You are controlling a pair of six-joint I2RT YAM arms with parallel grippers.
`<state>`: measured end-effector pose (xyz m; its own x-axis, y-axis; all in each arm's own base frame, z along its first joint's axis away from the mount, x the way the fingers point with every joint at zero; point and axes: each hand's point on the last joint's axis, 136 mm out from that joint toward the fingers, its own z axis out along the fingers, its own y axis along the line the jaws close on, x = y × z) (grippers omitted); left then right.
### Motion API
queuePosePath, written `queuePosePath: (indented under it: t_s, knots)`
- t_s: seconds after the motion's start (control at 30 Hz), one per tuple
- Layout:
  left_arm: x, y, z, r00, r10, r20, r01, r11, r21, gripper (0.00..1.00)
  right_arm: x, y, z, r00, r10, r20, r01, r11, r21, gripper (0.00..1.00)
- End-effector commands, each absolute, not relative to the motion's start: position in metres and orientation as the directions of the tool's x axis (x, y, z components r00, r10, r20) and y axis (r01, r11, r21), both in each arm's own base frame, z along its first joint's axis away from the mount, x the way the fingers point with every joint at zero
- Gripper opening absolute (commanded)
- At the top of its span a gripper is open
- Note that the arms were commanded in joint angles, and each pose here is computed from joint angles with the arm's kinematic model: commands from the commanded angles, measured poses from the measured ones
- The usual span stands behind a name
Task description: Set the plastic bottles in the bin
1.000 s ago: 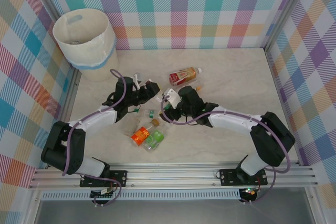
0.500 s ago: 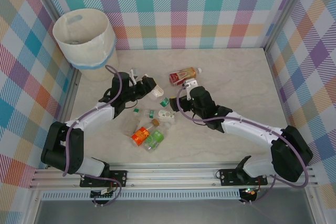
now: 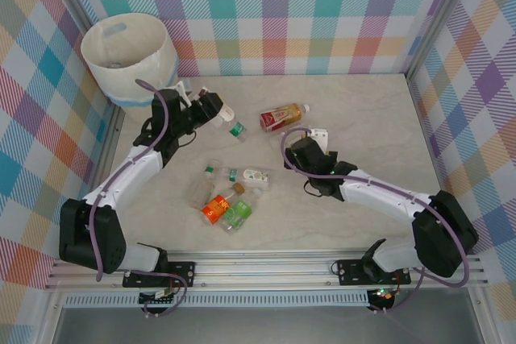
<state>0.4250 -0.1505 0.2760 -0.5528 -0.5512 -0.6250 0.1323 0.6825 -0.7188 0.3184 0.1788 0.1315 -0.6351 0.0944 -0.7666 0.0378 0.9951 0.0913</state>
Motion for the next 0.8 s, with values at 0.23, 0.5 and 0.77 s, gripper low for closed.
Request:
queuePosePath:
  t_s: [0.23,0.5,0.77]
  knots:
    - [0.466,-0.106,0.386,-0.176,-0.513,-0.84,0.182,0.822,-0.54,0.61,0.329,0.18,0.145,-0.616,0.134,-0.776,0.091,0.991,0.099,1.0]
    - [0.481,-0.065,0.457,0.122,-0.397,-0.909,0.133,0.915,-0.382,0.62,0.333,0.183,0.151,-0.613,0.124,-0.78,0.082,0.992,0.093,1.0]
    - [0.509,-0.022,0.487,0.281,-0.271,-0.921,0.046,0.962,-0.269,0.62,0.333,0.185,0.152,-0.61,0.131,-0.781,0.079,0.991,0.104,1.0]
